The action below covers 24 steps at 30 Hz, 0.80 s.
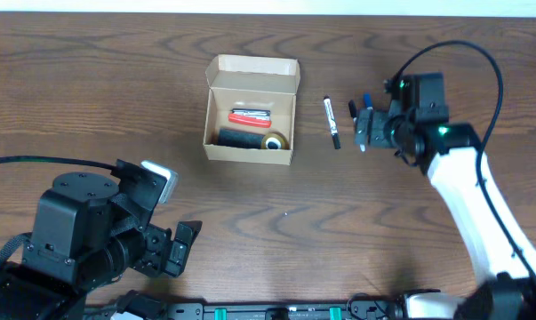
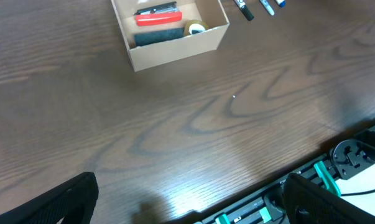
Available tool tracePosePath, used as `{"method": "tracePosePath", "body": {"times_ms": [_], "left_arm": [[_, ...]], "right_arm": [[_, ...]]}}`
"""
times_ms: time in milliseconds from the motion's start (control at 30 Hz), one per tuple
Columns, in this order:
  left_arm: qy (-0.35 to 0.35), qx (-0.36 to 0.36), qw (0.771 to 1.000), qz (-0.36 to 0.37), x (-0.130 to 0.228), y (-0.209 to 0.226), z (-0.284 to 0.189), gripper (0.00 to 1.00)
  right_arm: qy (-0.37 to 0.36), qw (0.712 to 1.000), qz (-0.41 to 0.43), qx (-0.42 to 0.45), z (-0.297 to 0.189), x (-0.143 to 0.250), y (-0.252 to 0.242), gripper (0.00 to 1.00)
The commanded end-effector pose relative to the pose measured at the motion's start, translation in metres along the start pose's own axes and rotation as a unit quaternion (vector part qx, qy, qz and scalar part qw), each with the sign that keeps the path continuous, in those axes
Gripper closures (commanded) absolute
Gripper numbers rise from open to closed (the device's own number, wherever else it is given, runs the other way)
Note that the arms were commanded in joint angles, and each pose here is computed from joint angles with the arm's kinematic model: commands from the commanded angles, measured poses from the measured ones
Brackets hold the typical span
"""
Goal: Pack container
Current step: 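Move the right gripper over the blue-capped whiteboard marker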
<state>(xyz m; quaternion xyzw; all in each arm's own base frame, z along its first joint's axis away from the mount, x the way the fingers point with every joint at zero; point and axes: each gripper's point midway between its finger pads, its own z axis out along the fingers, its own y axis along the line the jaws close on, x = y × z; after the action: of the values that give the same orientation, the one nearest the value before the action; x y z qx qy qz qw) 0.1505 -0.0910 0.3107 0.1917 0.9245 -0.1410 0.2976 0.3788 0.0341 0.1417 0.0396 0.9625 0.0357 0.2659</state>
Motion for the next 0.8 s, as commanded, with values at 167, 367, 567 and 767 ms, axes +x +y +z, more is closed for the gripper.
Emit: {"method": "tracePosePath", "body": {"times_ms": [167, 367, 567, 767], "left_arm": [[0.006, 0.005, 1.000, 0.001, 0.002, -0.001, 0.002, 0.05], [0.006, 0.005, 1.000, 0.001, 0.002, -0.001, 0.002, 0.05], [0.006, 0.005, 1.000, 0.001, 0.002, -0.001, 0.002, 0.05], [0.006, 0.005, 1.000, 0.001, 0.002, -0.001, 0.002, 0.05]], "right_arm": [[0.011, 0.998, -0.042, 0.049, 0.047, -0.028, -0.038, 0.10], [0.043, 0.997, -0.042, 0.051, 0.081, -0.015, -0.040, 0.24], [0.054, 0.996, -0.055, 0.050, 0.092, -0.009, -0.039, 0.27], [0.053, 0.994, -0.081, 0.047, 0.096, -0.009, -0.036, 0.35]]}}
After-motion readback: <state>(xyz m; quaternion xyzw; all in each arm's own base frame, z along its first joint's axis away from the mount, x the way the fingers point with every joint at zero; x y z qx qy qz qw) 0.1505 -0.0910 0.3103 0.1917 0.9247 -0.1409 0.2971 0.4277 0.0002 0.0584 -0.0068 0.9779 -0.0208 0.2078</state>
